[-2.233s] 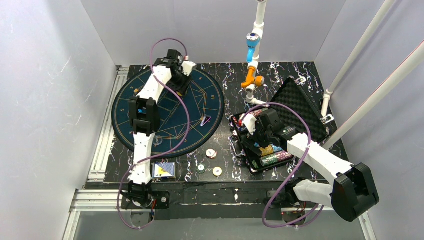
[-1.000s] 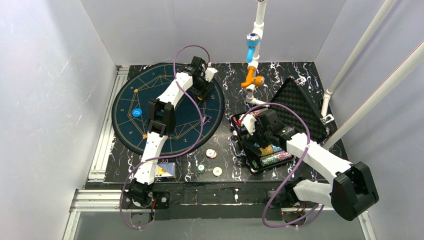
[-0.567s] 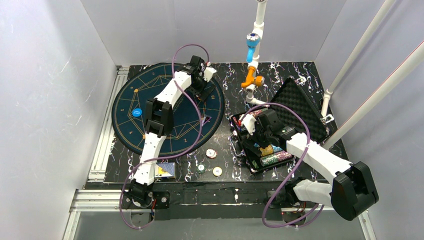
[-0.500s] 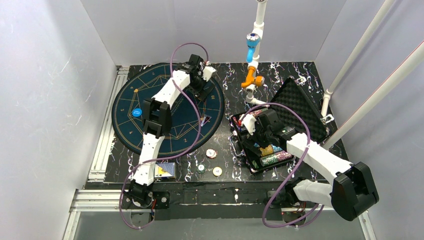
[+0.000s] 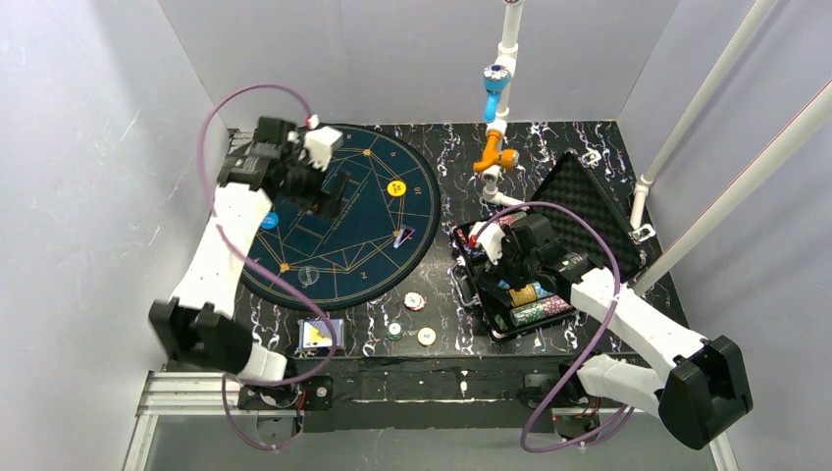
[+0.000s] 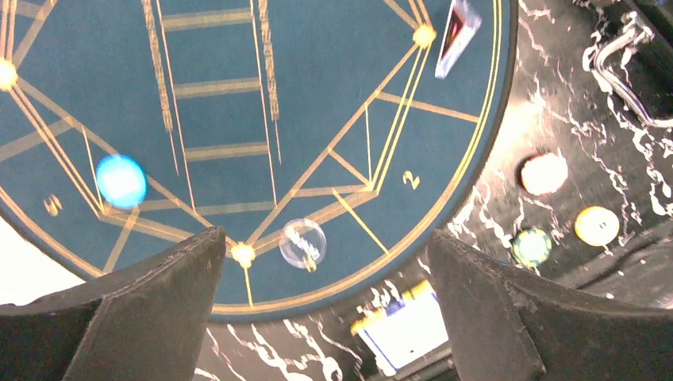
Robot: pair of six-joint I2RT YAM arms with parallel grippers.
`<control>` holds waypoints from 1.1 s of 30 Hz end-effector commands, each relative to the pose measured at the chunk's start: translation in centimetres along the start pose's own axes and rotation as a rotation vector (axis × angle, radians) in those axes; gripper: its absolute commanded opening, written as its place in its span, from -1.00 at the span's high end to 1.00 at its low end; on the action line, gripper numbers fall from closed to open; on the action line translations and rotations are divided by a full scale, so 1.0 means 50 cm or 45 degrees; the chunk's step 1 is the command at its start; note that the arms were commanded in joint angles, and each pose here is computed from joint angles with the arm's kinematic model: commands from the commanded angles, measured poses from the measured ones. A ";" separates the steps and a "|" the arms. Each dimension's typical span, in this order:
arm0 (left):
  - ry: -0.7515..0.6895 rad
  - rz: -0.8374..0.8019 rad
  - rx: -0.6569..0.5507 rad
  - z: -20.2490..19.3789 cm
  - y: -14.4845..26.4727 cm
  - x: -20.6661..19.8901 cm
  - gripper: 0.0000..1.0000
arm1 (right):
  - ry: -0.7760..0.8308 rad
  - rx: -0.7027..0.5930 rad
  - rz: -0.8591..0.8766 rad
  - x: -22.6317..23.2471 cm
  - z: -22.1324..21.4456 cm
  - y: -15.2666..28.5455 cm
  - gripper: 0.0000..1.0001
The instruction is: Distribute texas hold em gaming equipment
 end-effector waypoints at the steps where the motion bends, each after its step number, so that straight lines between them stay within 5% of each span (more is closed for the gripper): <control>1: 0.197 -0.014 0.046 -0.126 0.066 -0.007 -0.97 | 0.073 -0.157 0.081 0.009 0.069 0.016 -1.00; 10: 0.446 0.085 0.065 -0.282 0.114 0.026 -0.97 | 0.261 -0.148 0.224 0.075 0.156 -0.036 -1.00; 19: 0.598 0.035 0.105 -0.290 0.092 0.031 -0.97 | 0.454 -0.119 0.299 0.194 0.206 -0.103 -0.75; 29: 0.634 0.037 0.099 -0.296 0.089 0.039 -0.97 | 0.466 -0.107 0.240 0.215 0.253 -0.148 -0.55; 33: 0.642 0.045 0.085 -0.297 0.092 0.042 -0.97 | 0.476 -0.125 0.417 0.251 0.248 -0.137 -0.40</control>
Point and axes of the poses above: each gripper's point midway between its finger pads, its own y axis back along the fingers, its own x axis along the line the jaws close on, z = x × y, the point moved 4 cm from there along y, back along the fingers, and after that the axes turned 8 degrees about y, right-handed, at the moved point
